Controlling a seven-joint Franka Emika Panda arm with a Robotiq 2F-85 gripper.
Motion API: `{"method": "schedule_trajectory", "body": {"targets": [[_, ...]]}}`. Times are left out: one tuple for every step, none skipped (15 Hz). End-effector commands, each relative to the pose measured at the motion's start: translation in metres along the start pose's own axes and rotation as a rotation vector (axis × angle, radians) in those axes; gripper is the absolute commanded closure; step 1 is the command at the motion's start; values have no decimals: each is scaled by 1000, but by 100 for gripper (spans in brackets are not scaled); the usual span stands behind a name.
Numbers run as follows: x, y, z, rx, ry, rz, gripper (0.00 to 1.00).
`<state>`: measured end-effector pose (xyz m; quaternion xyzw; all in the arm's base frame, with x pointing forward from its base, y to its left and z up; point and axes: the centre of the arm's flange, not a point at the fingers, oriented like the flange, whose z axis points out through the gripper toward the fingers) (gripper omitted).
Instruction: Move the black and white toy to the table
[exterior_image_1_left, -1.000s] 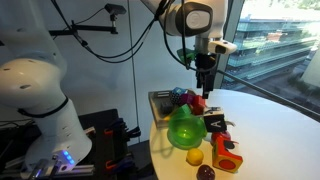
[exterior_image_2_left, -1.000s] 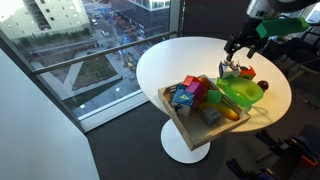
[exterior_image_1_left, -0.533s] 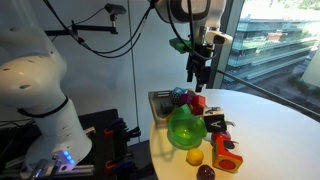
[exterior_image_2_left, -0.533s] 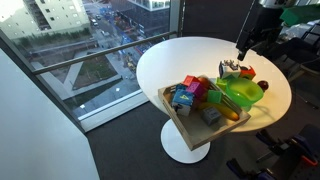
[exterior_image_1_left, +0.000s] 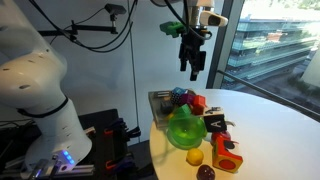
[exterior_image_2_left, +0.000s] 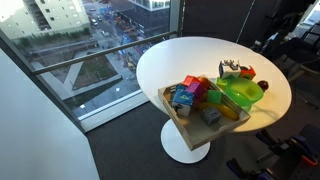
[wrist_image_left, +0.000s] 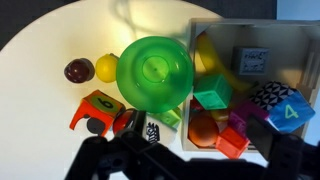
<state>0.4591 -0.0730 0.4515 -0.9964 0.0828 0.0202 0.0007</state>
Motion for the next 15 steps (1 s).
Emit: {"method": "schedule_trajectory", "body": {"targets": [[-29,7,-26,24,38,-22,0],[-31,6,-28,27,44,-26,0],[-35,5,-31,31,45,-34,0],[-38,6,-34,34,46,-41,0],[-42,6,-36,36,42,-49,0],[-46,6,-38,38,39,-55,0],[-48,6,-39,39,36,-62,0],[-48,5,-39,40,35,-64,0],[-49,4,-39,40,35,-65,0],[-48,3,-38,40,36,-66,0],[-41,2,-36,17,37,-47,0],[-41,2,-35,17,36,-48,0],[-41,2,-34,17,35,-49,0],[-41,2,-34,17,34,-49,0],[-41,2,-33,17,33,-49,0]]}}
